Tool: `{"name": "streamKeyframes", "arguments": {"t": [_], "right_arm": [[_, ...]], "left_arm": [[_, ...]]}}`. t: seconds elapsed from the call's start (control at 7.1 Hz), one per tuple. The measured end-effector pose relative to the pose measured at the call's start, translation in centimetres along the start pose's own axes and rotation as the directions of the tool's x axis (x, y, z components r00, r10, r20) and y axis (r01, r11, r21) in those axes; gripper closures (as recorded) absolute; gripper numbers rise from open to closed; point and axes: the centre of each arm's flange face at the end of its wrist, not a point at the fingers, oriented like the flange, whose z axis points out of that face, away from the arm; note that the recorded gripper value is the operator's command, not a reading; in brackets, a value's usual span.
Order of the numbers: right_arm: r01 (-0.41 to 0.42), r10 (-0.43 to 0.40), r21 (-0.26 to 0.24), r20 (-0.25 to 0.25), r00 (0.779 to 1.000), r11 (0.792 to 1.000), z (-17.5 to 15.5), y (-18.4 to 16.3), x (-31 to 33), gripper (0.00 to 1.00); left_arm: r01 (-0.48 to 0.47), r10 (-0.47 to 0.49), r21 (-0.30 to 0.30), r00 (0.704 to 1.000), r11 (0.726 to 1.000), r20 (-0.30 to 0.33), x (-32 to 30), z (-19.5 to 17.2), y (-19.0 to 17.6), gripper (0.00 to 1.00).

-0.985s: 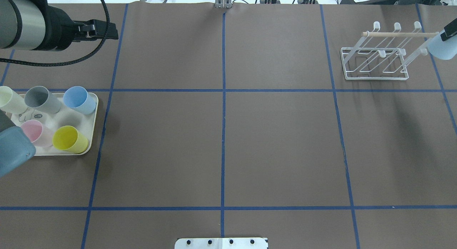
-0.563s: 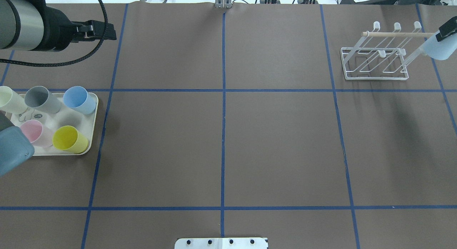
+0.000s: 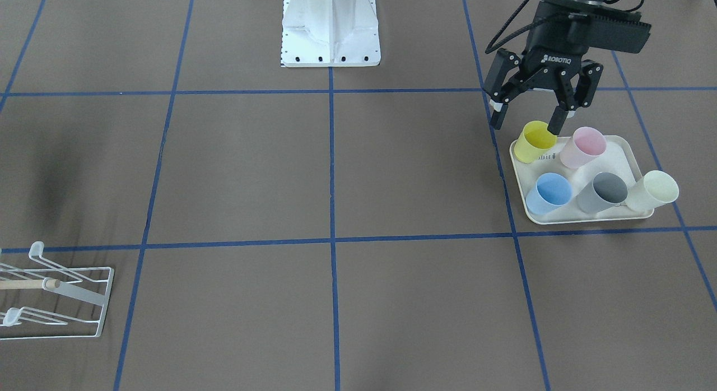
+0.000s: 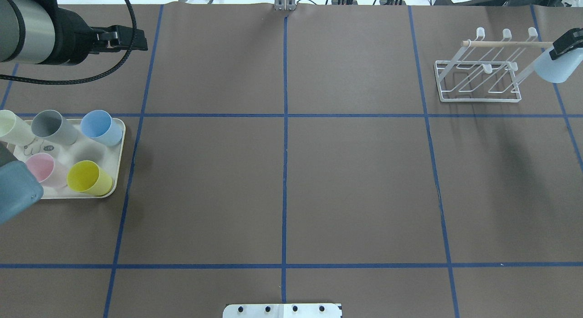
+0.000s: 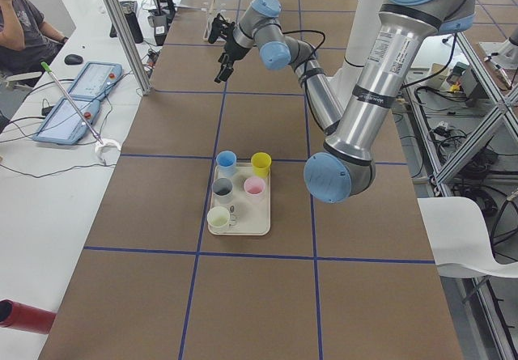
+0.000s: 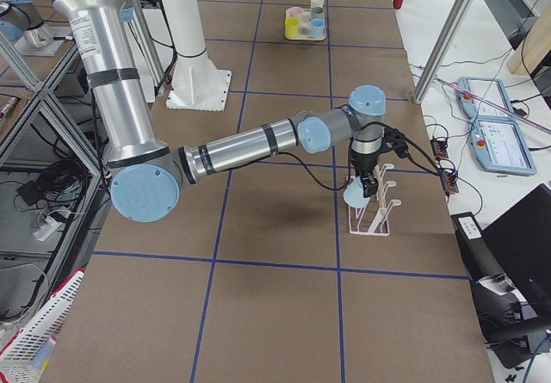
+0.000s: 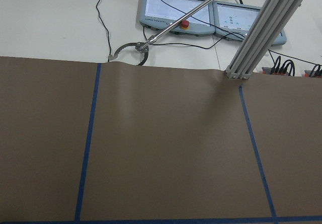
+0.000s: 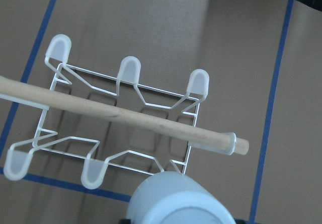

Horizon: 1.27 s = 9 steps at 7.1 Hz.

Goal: Transfer IKEA cup to right arm and place on rack

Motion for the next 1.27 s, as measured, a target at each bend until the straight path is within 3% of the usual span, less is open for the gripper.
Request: {"name": "streamKeyframes", "arguments": {"t": [1.27], "right_arm": [[0.003, -0.003, 0.000, -0.005, 1.000, 1.000, 0.02, -0.40, 0.41, 0.84]], "left_arm": [[0.006, -0.006, -0.002, 1.000, 1.000, 0.007, -0.17, 0.37, 0.01, 0.00]]}}
